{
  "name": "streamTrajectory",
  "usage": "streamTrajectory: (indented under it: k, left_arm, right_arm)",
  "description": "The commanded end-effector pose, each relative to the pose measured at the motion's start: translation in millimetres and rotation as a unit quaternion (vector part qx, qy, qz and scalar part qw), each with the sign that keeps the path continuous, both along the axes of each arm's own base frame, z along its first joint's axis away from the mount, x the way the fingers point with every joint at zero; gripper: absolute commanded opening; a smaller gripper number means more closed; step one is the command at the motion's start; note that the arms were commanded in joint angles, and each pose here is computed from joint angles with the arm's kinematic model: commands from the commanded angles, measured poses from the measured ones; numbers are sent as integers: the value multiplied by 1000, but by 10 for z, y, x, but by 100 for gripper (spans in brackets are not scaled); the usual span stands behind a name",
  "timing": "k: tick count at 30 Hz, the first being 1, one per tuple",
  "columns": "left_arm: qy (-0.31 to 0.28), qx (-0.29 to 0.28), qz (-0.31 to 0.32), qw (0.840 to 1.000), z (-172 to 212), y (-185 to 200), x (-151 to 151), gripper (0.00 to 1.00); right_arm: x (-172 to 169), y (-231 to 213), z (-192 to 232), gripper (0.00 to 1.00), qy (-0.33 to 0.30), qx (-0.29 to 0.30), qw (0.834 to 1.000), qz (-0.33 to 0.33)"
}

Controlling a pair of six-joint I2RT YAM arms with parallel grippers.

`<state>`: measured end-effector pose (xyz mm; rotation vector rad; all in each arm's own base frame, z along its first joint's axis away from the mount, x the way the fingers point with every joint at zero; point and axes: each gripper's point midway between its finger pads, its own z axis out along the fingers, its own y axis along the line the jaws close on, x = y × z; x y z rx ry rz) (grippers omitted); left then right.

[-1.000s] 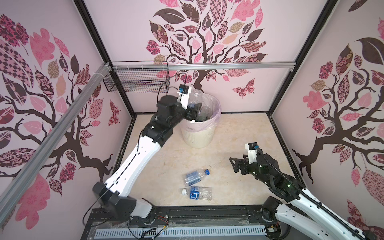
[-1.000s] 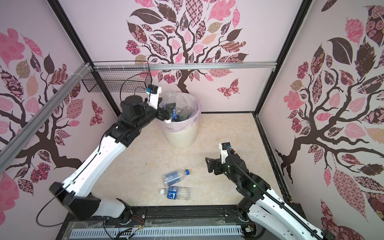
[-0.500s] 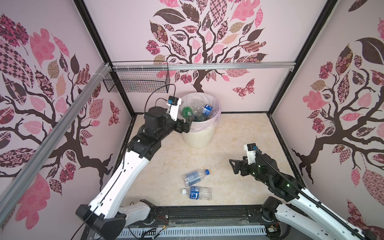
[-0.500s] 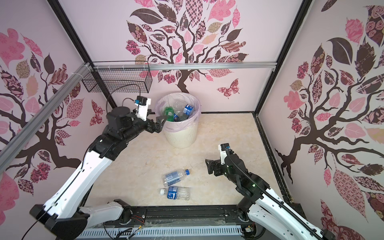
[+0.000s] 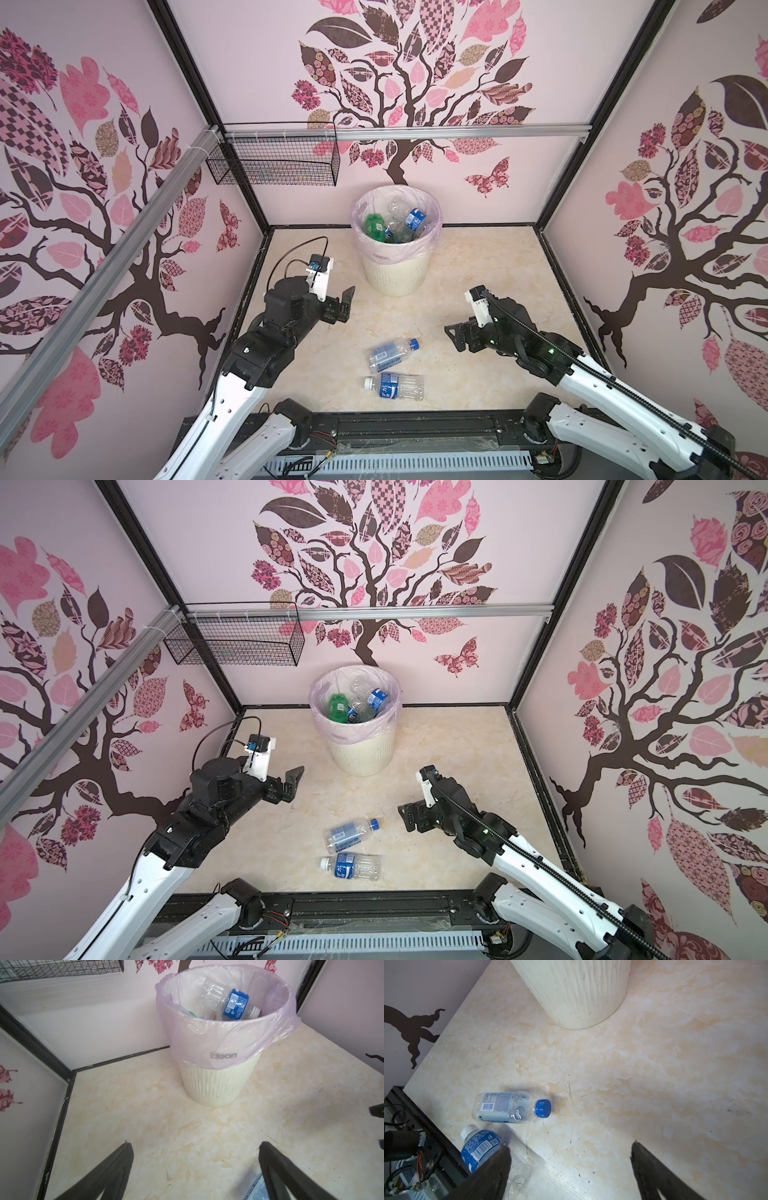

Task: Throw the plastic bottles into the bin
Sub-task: 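Open the left gripper over the bin and withdraw it toward the table edge, then reach the right gripper to the white-capped blue-labelled bottle near the table edge and close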

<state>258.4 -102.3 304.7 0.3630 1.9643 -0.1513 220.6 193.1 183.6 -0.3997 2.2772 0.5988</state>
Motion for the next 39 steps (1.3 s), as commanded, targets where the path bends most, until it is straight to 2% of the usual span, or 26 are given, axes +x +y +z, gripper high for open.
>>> streamTrajectory:
  k: [1, 5, 8, 12, 18, 24, 31, 39]
  left_arm:
    - [12, 10, 31, 999, -203, 125, -21, 98]
    - [21, 7, 32, 999, -358, 126, -40, 98]
    - [25, 11, 34, 999, -394, 140, -46, 98]
    - [27, 14, 46, 998, -407, 179, -35, 98]
    - [43, 20, 98, 994, -483, 398, 0, 98]
    - [45, -65, 96, 992, -455, 467, 86, 98]
    - [51, -75, 100, 991, -470, 501, 126, 98]
    - [52, -77, 99, 991, -476, 499, 141, 98]
  right_arm:
    - [-14, 126, 122, 90, 1, -7, 999, 43]
    - [-69, 260, 44, 89, 12, -35, 996, 76]
    - [-197, 446, -23, 88, 11, -63, 990, 127]
    - [-478, 763, -101, 88, 24, -74, 971, 225]
    - [-752, 1060, -261, 88, 33, -93, 946, 308]
    - [-934, 1262, -435, 88, 42, -109, 927, 357]
    - [-1139, 1417, -779, 83, 60, -149, 904, 395]
    - [-1237, 1565, -1020, 82, 64, -165, 892, 415]
